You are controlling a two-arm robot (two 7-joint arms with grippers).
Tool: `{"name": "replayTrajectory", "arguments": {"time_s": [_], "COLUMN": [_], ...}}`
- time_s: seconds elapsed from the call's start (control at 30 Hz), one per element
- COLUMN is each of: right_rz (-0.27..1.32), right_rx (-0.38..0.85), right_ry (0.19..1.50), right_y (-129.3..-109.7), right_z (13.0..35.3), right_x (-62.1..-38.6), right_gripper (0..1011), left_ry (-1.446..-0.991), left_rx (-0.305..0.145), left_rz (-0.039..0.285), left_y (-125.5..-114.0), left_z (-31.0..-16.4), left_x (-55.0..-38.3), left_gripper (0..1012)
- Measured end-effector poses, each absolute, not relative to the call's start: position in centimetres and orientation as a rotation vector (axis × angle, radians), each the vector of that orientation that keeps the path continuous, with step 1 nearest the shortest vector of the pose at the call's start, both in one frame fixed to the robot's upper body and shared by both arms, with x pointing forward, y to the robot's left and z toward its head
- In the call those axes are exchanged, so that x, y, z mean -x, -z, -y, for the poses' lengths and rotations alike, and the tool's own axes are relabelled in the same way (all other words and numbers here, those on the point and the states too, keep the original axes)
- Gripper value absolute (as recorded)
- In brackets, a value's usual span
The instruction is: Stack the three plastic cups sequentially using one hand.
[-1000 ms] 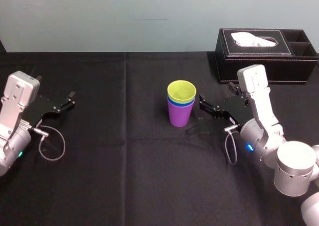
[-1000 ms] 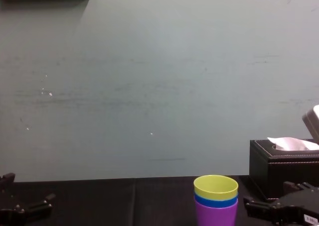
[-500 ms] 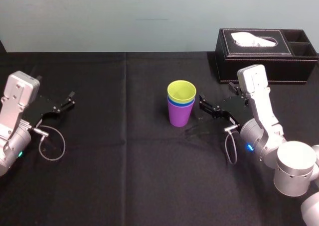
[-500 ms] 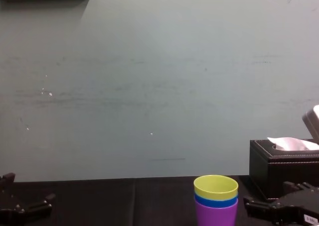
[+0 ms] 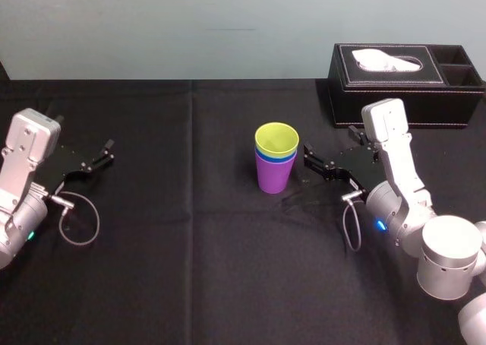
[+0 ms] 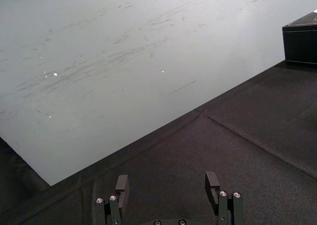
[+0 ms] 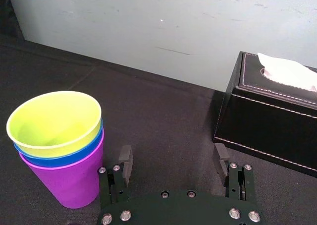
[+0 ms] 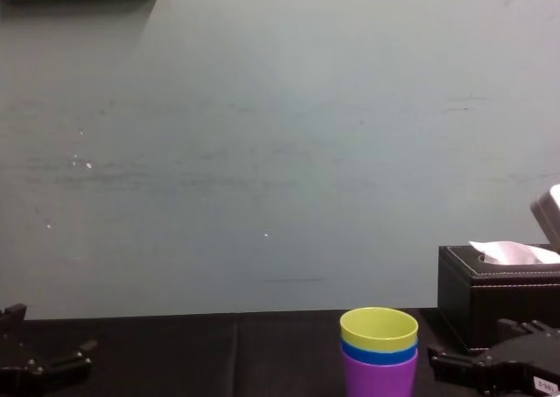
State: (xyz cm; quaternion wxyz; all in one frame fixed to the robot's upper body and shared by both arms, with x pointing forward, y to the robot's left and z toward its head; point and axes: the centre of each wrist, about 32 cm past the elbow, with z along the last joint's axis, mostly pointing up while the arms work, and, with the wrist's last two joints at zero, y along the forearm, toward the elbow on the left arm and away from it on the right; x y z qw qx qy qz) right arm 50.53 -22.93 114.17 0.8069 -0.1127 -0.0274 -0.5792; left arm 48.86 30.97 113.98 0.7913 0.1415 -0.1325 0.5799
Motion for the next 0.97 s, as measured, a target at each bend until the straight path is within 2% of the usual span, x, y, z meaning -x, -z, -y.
{"name": "replayTrajectory", "arguments": {"time_s": [0.97], "right_rz": [0.059], "right_rx": [0.241], "right_ry": [1.239], "right_y": [-114.17], "right_z": [22.93], "right_x": [-50.53], "right_gripper": [1003], "left_ry": [-1.248], "left_rx": [-0.305], "left_rz": [0.285], "left_y": [-113.98], "left_z": [-30.97], "left_x": [-48.86], "left_gripper": [1011]}}
